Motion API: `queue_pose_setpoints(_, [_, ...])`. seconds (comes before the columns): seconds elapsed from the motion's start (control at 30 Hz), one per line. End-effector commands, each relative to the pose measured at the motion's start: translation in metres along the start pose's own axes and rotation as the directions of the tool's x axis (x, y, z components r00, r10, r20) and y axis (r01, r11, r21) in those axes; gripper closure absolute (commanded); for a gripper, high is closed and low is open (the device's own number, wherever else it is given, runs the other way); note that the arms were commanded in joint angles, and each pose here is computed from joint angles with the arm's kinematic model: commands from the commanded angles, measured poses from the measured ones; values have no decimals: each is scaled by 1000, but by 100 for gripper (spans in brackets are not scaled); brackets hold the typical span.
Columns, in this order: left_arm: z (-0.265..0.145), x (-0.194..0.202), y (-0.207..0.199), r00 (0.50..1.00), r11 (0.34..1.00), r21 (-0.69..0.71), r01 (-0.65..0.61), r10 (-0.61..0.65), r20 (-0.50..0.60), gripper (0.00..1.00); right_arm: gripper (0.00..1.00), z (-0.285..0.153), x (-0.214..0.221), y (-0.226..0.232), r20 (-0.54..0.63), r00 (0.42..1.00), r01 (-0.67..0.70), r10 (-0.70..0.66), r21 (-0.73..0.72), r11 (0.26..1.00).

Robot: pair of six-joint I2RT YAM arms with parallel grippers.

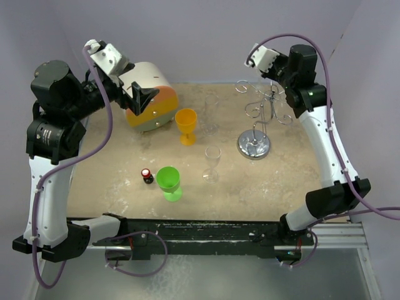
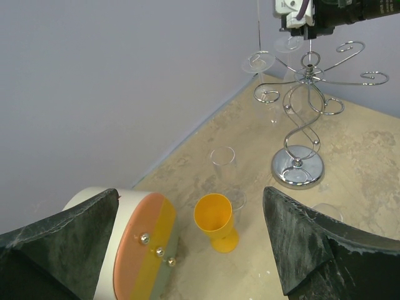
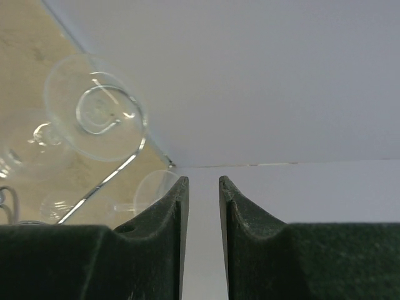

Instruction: Place the wine glass upside down on the wine glass rack

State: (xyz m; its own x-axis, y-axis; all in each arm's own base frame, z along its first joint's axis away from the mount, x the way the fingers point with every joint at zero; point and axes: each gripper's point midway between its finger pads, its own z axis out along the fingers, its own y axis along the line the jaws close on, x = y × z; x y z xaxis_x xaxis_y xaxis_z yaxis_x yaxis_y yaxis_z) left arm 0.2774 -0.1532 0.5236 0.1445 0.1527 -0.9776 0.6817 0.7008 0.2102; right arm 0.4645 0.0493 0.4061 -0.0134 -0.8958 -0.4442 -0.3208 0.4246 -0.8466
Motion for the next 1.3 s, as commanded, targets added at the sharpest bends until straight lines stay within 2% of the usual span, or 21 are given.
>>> queue_pose_setpoints(0.0, [-1,-7,3,999,1000,-13,-22,22,27,1,71,-32,-12,-59,9,1000,21,-24,227,974])
queue_pose_setpoints(0.07, [0,-6,4,999,1000,-14,-20,21,24,1,71,-37,-15,-65,25,1000,2,-9,253,967])
queue_pose_setpoints(0.2, [5,3,8,1000,999,-28,-16,16,3,0,69,-53,-34,-70,139,988,-101,67,253,962])
queue_pose_setpoints(0.43, [17,49,22,993,997,-67,-47,40,-112,3,59,-80,-49,-68,260,931,-312,257,202,928])
queue_pose_setpoints(0.57, [24,74,18,984,998,-19,-63,58,-170,5,49,-98,-52,-63,280,902,-379,328,153,912])
queue_pose_setpoints(0.67, [27,101,-2,967,991,111,-72,97,-236,6,45,-112,-55,-53,291,891,-390,348,99,916])
queue_pose_setpoints(0.83, [16,162,-63,903,913,402,-67,227,-365,7,39,-126,-56,-20,277,889,-369,364,-34,929])
queue_pose_setpoints(0.9, [6,189,-79,871,882,470,-27,252,-423,8,30,-131,-56,-7,272,897,-338,348,-85,937])
queue_pose_setpoints(1.1, [-21,252,-103,783,820,571,50,322,-532,17,29,-151,-60,19,293,895,-286,337,-204,936])
queue_pose_setpoints(1.27, [-25,284,-114,737,789,604,113,341,-584,26,21,-157,-63,26,308,888,-275,342,-239,931])
